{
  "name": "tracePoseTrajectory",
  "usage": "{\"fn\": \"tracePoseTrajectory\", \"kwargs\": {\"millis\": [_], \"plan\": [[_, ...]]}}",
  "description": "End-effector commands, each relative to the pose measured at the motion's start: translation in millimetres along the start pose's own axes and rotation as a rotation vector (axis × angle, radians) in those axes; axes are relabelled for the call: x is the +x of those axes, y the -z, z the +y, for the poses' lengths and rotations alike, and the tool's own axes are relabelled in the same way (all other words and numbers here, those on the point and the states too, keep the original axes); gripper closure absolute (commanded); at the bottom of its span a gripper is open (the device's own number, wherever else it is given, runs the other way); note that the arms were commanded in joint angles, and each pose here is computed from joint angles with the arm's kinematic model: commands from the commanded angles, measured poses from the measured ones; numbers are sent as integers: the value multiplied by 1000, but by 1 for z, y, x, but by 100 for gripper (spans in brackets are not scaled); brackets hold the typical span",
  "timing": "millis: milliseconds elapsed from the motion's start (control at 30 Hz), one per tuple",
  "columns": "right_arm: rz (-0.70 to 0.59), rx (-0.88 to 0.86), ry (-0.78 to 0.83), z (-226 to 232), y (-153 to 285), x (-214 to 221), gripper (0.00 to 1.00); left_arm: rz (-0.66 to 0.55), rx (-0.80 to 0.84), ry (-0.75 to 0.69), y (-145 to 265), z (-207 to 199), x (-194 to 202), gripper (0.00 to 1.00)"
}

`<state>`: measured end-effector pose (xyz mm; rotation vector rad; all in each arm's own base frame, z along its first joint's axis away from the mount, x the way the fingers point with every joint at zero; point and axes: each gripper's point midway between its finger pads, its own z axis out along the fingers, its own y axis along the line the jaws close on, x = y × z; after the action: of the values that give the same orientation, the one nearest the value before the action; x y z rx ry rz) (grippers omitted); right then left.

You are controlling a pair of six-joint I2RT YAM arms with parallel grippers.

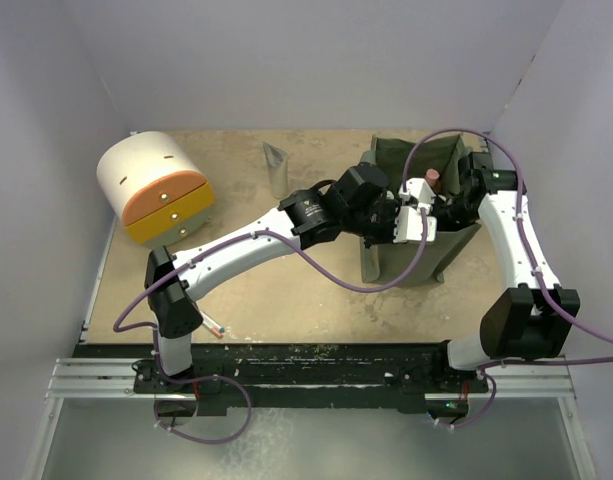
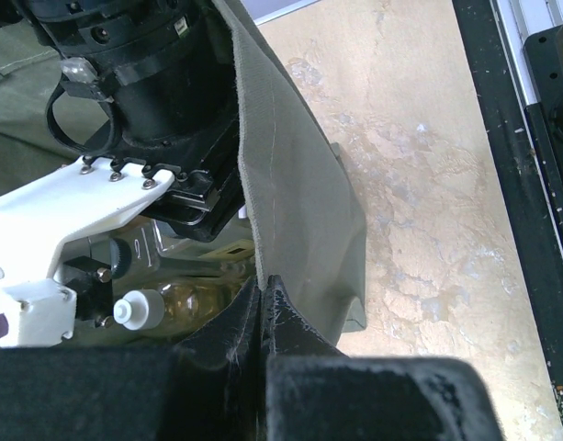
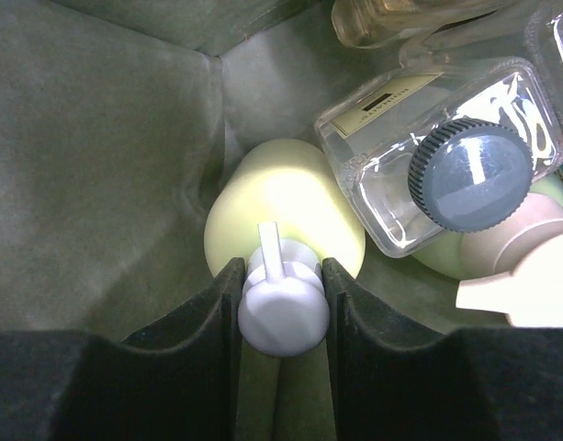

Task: Place the personal care products into the canvas bag
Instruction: Place the care product in the canvas bag.

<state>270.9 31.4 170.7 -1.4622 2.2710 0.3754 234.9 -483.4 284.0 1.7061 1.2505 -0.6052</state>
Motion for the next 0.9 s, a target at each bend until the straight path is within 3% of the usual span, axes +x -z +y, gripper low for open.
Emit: {"fn": "tracePoseTrajectory", "kwargs": {"millis": [0, 433, 867], "plan": [[-2, 14, 12, 1, 1, 2, 83, -45, -34, -1, 22, 5, -18, 100], [-22, -8, -5, 8, -9, 5, 75, -85, -36, 54, 26, 5, -29, 100], [-90, 91, 37, -3, 20, -20, 81, -117, -153, 136, 35, 28, -45, 100]]}}
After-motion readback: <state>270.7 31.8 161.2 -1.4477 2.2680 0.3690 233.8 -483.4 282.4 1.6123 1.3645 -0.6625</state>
